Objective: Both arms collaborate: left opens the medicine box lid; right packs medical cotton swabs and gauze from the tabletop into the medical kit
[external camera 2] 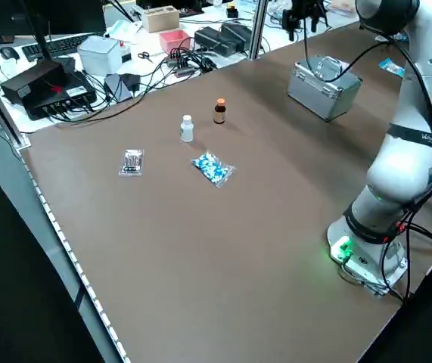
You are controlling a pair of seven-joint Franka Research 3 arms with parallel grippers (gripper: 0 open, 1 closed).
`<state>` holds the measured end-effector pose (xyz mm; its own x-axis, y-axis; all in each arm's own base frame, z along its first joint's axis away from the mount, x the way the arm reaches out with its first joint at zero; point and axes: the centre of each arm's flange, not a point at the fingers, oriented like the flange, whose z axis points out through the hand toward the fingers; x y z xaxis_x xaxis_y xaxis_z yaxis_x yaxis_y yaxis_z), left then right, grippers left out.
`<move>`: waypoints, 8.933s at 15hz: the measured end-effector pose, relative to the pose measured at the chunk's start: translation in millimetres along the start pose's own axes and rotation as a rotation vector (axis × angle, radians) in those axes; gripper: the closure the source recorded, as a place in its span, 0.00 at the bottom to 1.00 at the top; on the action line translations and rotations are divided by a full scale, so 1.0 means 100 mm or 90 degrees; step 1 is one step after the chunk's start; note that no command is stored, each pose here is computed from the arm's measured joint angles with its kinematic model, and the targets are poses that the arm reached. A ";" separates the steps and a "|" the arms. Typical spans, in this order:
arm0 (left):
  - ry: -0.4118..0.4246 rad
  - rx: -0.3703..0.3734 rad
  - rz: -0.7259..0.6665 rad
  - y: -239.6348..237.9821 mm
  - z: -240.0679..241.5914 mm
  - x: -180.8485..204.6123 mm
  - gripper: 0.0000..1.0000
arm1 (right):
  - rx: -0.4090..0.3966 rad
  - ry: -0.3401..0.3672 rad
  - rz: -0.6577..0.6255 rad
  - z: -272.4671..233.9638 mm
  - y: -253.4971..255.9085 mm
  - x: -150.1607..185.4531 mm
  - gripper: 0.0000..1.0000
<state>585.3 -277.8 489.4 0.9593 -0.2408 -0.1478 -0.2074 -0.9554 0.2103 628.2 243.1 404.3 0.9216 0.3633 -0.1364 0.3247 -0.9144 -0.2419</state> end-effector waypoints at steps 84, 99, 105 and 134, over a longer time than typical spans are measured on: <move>0.034 0.120 -0.289 0.36 0.77 0.30 0.36 | 0.198 0.243 -0.857 1.91 -0.87 0.16 0.63; 0.044 0.153 -0.168 -0.75 -0.71 -0.20 0.01 | 0.204 0.244 -0.859 1.79 -0.87 0.14 0.64; 0.034 0.121 -0.166 -1.55 -1.08 -0.37 0.01 | 0.223 0.252 -0.864 1.46 -0.74 0.13 0.59; 0.142 0.132 -0.176 -2.06 -1.65 -0.59 0.00 | -0.019 0.143 -0.299 -1.53 1.29 -0.30 0.01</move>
<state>603.0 -38.5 614.5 0.9977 0.0503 0.0459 0.0509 -0.9986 -0.0106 674.6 86.5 523.9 0.6969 0.6915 0.1902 0.7171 -0.6680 -0.1990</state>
